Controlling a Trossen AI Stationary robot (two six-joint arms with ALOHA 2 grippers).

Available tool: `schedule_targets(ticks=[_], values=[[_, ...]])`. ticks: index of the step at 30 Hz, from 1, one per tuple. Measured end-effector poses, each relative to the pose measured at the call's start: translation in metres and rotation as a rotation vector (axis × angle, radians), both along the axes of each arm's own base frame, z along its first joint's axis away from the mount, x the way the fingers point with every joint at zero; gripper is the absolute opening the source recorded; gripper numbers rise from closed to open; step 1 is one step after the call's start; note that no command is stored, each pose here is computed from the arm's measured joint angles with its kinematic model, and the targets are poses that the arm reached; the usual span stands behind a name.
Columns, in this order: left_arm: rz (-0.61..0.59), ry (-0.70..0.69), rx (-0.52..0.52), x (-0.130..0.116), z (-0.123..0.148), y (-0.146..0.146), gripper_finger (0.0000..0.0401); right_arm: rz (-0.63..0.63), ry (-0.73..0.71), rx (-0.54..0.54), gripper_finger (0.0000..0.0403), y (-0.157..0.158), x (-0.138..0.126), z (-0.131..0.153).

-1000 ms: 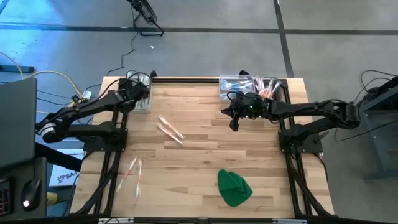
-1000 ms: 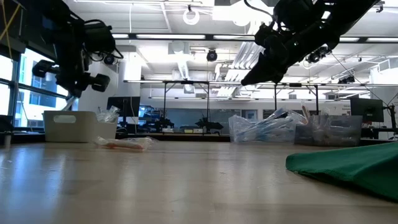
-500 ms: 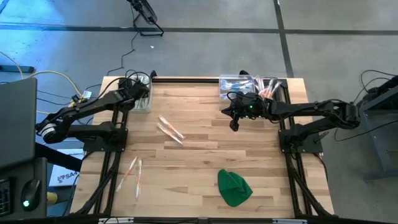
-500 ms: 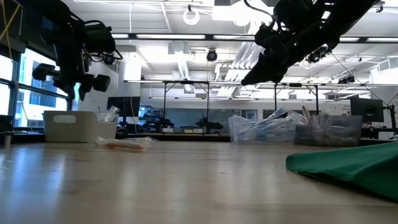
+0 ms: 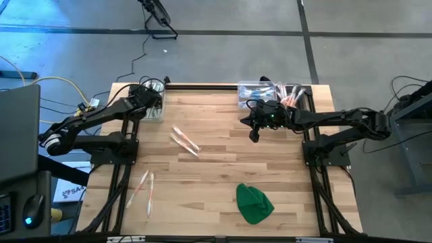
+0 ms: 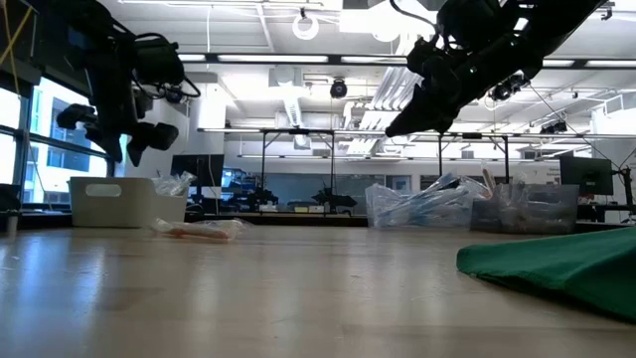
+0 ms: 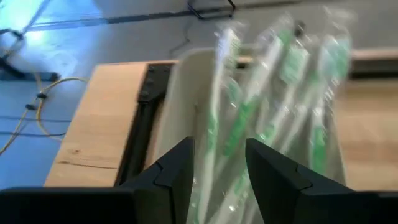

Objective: Pick & Place Toothbrushes
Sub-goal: Put the orange toothbrush into the black bin

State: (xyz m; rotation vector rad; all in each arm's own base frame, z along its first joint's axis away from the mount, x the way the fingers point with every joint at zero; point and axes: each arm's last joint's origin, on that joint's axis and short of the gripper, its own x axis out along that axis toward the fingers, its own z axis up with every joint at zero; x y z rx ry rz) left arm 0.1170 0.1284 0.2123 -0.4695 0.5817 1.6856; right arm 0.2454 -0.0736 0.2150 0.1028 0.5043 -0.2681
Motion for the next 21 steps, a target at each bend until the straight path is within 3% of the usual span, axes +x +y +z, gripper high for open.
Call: schedule_targets(ticks=[4,13,21], values=[[-0.148,0.046,-0.066,0.006,-0.001,-0.005,0.0140,0.000,0.000,0.000,0.0004,0.000,0.000,0.000],[-0.545,0.191,-0.108,0.032,-0.002,-0.037,0.0140,0.002,0.000,0.002,0.0004,0.000,0.000,0.000],[-0.877,0.131,-0.217,0.049,-0.005,-0.071,0.0140,0.003,0.000,0.002,0.0004,0.000,0.000,0.000]])
